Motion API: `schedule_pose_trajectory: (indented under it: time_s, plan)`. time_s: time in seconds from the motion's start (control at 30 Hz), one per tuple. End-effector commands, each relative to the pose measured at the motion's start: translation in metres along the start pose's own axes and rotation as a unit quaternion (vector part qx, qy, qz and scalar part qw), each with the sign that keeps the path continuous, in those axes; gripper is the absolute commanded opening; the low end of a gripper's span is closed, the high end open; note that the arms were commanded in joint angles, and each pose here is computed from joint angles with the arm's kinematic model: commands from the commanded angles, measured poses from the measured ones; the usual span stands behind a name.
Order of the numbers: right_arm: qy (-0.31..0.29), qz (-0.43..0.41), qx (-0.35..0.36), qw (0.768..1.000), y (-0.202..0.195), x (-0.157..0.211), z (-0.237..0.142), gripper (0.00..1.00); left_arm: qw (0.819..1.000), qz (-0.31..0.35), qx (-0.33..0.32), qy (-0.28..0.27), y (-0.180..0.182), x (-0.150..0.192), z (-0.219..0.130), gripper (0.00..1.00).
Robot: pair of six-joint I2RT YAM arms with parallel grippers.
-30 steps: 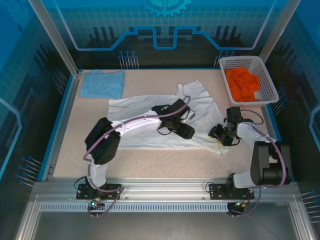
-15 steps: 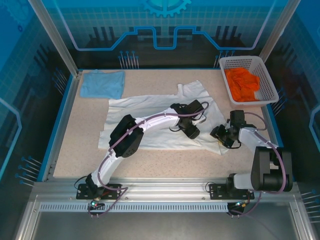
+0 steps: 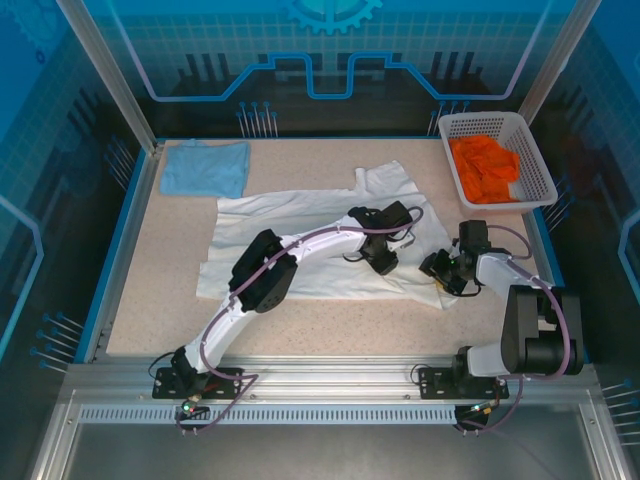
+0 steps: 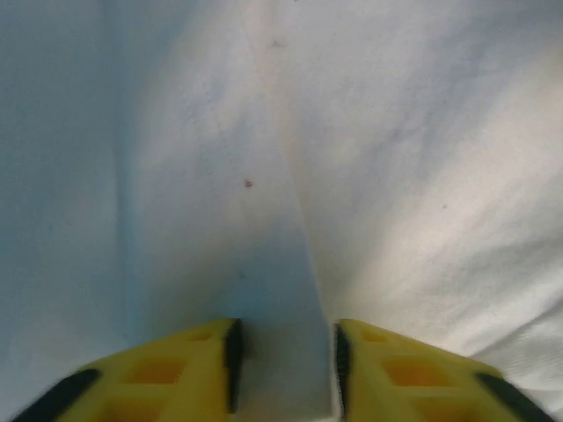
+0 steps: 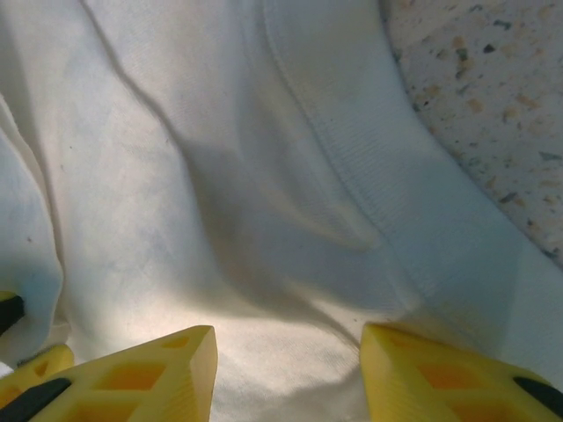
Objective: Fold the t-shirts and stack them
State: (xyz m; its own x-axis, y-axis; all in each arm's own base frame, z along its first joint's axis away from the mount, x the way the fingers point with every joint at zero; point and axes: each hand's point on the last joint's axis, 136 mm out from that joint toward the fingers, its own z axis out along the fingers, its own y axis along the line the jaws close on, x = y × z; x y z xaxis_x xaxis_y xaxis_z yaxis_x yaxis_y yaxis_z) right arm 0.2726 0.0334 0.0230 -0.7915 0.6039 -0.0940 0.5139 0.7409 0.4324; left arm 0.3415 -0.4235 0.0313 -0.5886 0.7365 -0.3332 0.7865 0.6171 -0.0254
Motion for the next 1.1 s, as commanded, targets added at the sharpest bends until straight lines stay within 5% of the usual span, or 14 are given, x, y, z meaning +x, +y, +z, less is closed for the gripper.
schedule_pose_trajectory:
  time_s: [0.0, 0.23, 0.6, 0.87, 1.07]
  plan:
    - [0.008, 0.009, -0.005, 1.000, -0.001, 0.002, 0.002, 0.46, 1.000, 0.008, -0.019, -0.001, 0.005, -0.005, 0.001, 0.20]
    - [0.013, 0.013, 0.003, 1.000, -0.004, 0.002, 0.004, 0.43, 0.998, -0.005, -0.053, -0.031, 0.024, -0.013, -0.009, 0.04]
    - [0.026, 0.022, 0.015, 0.999, -0.008, 0.004, 0.009, 0.42, 0.994, -0.094, -0.023, -0.055, 0.079, -0.006, -0.015, 0.00]
    - [0.032, 0.027, 0.020, 0.999, -0.010, 0.004, 0.011, 0.42, 0.980, -0.183, 0.017, -0.080, 0.112, -0.011, -0.022, 0.17]
    - [0.035, 0.032, 0.025, 0.999, -0.012, 0.005, 0.012, 0.42, 0.955, -0.280, 0.003, -0.096, 0.151, -0.009, -0.036, 0.47]
